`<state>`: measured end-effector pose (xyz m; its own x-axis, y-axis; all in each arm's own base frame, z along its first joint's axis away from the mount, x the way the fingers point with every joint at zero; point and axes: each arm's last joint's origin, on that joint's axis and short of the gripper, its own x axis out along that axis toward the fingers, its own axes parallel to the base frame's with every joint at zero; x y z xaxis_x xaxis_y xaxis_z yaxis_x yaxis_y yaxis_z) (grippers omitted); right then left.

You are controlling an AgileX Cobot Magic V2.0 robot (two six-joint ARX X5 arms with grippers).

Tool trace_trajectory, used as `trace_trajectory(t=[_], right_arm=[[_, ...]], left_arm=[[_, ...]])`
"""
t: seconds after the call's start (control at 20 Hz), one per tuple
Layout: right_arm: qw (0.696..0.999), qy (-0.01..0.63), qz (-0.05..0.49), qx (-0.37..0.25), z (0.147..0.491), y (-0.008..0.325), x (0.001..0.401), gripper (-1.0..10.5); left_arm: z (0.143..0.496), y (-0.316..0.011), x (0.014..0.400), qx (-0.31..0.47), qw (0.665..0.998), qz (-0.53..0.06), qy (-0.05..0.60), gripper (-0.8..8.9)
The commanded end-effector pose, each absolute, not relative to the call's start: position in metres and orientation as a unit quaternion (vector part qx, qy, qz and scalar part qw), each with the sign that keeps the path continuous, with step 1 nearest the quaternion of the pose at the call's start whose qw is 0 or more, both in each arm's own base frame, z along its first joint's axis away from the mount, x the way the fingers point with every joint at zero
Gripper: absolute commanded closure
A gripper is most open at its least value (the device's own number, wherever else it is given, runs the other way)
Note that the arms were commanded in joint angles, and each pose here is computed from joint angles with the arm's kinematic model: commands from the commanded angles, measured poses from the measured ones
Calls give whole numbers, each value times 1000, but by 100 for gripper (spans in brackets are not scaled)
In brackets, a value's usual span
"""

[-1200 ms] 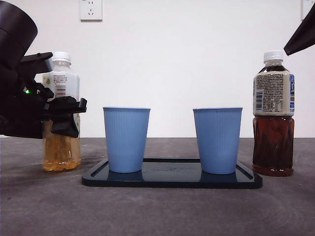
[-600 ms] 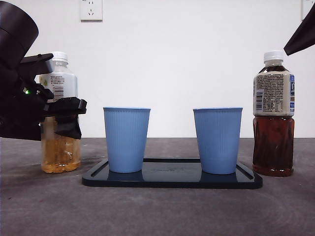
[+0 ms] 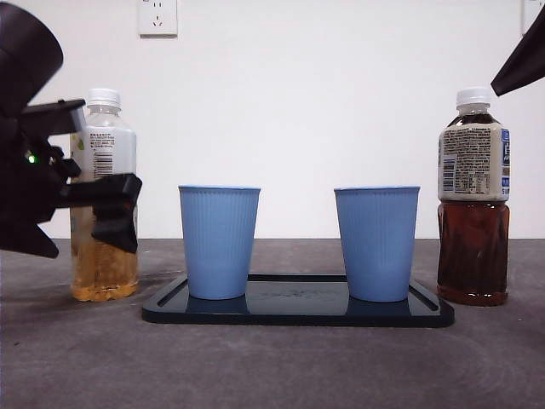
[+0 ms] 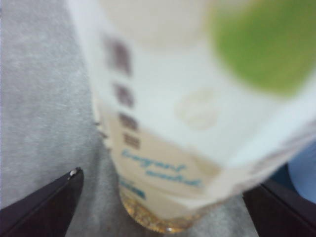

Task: Pour the drink into the cup

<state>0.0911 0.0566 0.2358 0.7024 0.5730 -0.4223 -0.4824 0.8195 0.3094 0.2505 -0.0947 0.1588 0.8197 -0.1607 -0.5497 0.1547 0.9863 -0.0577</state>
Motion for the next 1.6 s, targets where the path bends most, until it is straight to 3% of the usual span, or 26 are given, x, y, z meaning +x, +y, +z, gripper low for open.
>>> trace_trajectory(t=[0.05,0.85,1.15,1.2,1.3,1.6], right_arm=[[920,248,291,85,241,57,91,547],[925,246,279,83,241,57,91,547],[936,240,247,77,241,55,93,561],[936,240,245,77,241,55,93,653],[937,239,245,76,241,55,93,951],[937,238,244,83,241,55,93,937]], left_arm=[[169,-95,247,-9,956,-85,282,308],[239,-64,149,-44,945,-89,310,326],[255,-53,121,-58,956,-105,266,591],[257,-52,118,-60,958,-107,259,658],[259,-50,114,-63,960,-108,251,810],[262,-48,110,-67,962,-111,239,807]])
